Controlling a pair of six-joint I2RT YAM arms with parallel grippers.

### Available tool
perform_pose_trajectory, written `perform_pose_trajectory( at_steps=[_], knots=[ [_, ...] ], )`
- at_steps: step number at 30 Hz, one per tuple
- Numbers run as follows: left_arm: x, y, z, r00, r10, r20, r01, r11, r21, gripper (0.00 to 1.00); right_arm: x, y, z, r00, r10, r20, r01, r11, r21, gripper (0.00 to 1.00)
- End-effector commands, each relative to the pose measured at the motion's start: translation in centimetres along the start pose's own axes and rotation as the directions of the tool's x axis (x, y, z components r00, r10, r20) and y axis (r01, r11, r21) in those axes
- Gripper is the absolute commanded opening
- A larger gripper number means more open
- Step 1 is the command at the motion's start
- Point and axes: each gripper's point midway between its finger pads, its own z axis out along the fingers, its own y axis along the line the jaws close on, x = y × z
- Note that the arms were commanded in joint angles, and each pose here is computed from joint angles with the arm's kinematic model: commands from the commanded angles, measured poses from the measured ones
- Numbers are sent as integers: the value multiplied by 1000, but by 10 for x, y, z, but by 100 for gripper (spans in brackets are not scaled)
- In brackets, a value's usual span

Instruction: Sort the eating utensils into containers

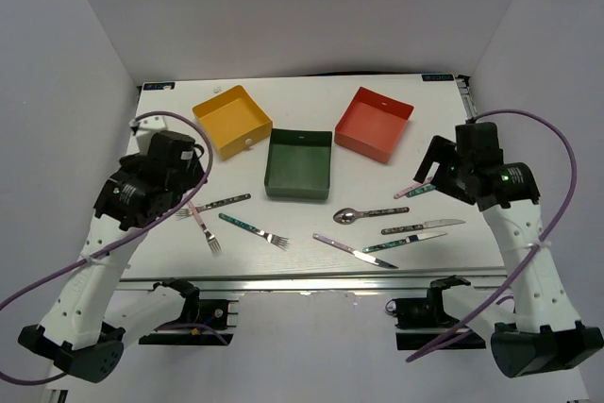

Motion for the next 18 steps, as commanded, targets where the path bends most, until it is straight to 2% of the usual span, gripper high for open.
perform_pose_trajectory(
  at_steps=[1, 4, 8, 10, 13, 14, 15, 18],
  knots=[
    [25, -66, 10, 986, 138, -91, -111, 960, 259, 98, 1, -27, 4, 990, 134, 45, -139, 977, 163, 89],
    [52, -125, 26, 950, 276, -145, -200, 897, 395, 98, 1, -35, -6, 981, 167, 102, -184, 966, 180, 89],
    [47, -220, 1, 927, 376, 11, -307, 739, 600, 98, 18, -32, -20, 970, 230, 74, -238, 963, 127, 89],
    [56, -276, -15, 903, 427, 51, -336, 627, 703, 98, 34, -33, -21, 970, 241, 40, -244, 963, 112, 89],
    [86, -335, -38, 836, 528, 149, -428, 458, 779, 94, 48, -38, -30, 961, 270, 56, -274, 958, 83, 89],
    [100, -362, -35, 792, 578, 196, -484, 400, 778, 93, 51, -38, -38, 959, 275, 74, -279, 959, 53, 89],
    [118, -380, -50, 754, 609, 246, -523, 330, 786, 91, 53, -39, -42, 957, 278, 81, -282, 959, 42, 89],
    [161, -424, -47, 665, 684, 300, -587, 229, 777, 87, 56, -41, -56, 953, 285, 100, -288, 957, 19, 89]
  ],
)
